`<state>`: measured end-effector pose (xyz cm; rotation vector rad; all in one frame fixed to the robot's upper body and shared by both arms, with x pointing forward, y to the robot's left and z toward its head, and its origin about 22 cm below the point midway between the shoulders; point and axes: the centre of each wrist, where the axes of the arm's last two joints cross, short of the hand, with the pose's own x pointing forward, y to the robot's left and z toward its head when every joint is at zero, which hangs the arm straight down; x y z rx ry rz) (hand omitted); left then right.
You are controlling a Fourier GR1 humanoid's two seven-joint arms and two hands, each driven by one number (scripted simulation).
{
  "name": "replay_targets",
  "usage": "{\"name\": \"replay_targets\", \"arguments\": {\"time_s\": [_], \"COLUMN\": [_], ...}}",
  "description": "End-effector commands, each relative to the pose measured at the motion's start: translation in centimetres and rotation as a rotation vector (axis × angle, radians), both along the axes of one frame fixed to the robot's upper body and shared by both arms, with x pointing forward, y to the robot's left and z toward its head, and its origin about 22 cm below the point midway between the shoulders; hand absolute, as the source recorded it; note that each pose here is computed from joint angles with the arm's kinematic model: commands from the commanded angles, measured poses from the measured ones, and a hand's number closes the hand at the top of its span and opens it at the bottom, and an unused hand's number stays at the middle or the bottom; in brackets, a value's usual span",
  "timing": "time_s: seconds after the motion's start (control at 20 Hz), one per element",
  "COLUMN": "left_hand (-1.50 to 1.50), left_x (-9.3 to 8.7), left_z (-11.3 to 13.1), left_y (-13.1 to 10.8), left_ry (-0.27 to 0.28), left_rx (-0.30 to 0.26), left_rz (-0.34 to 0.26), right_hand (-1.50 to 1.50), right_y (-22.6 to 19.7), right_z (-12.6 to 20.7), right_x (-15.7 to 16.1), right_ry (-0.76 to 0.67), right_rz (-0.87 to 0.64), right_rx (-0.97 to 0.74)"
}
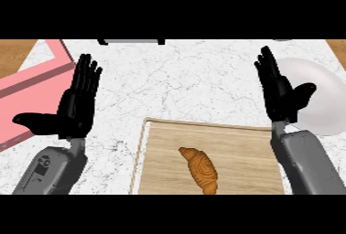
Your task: Pick the croissant from the tray and place it in the plate
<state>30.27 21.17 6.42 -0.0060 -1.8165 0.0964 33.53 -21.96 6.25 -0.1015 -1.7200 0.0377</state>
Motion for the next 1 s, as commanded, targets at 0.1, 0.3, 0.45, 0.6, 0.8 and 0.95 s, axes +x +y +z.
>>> {"name": "replay_targets", "arguments": {"time_s": [0.1, 0.3, 0.45, 0.6, 0.8, 0.95], "left_hand": [0.0, 0.0, 0.0, 0.0, 0.0, 0.0], "left_x": [-3.1, -4.7, -6.8, -7.8, -6.9, -8.7], "left_z": [-5.7, -9.0, -10.0, -10.1, -9.5, -9.7], "left_y": [1.0, 1.9, 2.9, 2.5, 2.1, 2.3], "left_ry": [0.302, 0.522, 0.617, 0.641, 0.639, 0.632], "left_rx": [0.054, 0.073, 0.05, 0.067, 0.059, 0.052], "left_rz": [-0.011, -0.025, -0.049, -0.075, -0.057, -0.066], "right_hand": [1.5, 1.5, -1.5, -1.5, -1.5, -1.5], "right_y": [3.0, -0.1, 2.0, 0.9, -0.6, -2.2], "right_z": [6.1, 11.4, 9.2, 8.4, 8.6, 9.8], "right_x": [1.2, 1.7, 0.7, -0.7, -3.2, -4.5], "right_ry": [-0.158, -0.329, -0.363, -0.42, -0.423, -0.382], "right_rz": [0.294, 0.327, 0.186, 0.263, 0.352, 0.393], "right_rx": [-0.144, -0.778, -0.493, -0.364, -0.41, -0.504]}}
